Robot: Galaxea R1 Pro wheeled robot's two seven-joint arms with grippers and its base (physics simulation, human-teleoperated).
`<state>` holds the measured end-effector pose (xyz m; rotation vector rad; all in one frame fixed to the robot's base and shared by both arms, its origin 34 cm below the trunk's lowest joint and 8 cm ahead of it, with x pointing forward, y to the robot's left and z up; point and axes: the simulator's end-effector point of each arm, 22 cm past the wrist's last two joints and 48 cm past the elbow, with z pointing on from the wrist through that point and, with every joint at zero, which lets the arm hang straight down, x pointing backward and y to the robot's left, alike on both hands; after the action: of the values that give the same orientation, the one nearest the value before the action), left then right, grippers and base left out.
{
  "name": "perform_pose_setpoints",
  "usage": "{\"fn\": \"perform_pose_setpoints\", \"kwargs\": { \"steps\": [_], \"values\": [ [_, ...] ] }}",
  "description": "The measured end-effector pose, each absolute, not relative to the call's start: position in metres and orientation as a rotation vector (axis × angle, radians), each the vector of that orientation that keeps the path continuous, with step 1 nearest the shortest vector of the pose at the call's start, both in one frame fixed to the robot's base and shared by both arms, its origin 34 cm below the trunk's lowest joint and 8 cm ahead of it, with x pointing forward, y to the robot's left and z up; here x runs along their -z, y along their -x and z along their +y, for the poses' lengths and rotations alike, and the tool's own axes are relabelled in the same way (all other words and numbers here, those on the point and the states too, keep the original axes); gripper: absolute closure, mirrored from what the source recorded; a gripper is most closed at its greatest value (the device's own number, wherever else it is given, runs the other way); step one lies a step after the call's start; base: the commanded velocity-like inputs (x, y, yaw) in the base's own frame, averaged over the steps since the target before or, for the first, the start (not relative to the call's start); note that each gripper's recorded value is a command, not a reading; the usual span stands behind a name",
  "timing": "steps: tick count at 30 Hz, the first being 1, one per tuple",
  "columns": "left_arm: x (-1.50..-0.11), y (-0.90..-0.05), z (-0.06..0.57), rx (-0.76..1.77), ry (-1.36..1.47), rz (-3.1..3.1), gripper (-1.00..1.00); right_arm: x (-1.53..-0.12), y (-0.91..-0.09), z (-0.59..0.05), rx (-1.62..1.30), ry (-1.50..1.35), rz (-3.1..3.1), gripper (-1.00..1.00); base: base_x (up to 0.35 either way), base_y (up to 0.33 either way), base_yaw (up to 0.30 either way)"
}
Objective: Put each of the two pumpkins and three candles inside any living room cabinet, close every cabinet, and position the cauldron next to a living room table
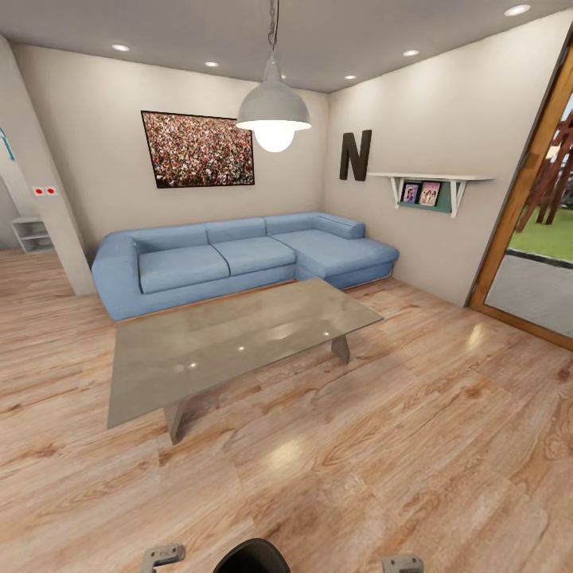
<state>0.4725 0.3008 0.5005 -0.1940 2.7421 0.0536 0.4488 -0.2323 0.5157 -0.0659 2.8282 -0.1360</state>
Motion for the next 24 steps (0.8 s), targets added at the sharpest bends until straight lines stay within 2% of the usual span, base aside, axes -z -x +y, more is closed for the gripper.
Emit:
{"fn": "perform_pose_setpoints", "kwargs": {
  "steps": [5, 13, 24],
  "values": [
    [-0.5006, -0.4728, 0.3011, -0.054, 0.193, 2.741, -1.0, -0.5157, -0.4491, -0.2317, 0.134, 0.066, 2.827, -1.0, -0.02, 0.0, 0.0],
    [-0.5005, -0.4728, 0.3004, -0.055, 0.186, 2.741, -1.0, -0.5157, -0.4491, -0.2316, 0.134, 0.066, 2.827, -1.0, -0.136, -0.073, 0.0],
    [-0.5007, -0.4728, 0.3015, -0.057, 0.186, 2.741, -1.0, -0.5158, -0.4491, -0.2306, 0.133, 0.07, 2.826, -1.0, 0.0, -0.01, 0.034]
  ]
}}
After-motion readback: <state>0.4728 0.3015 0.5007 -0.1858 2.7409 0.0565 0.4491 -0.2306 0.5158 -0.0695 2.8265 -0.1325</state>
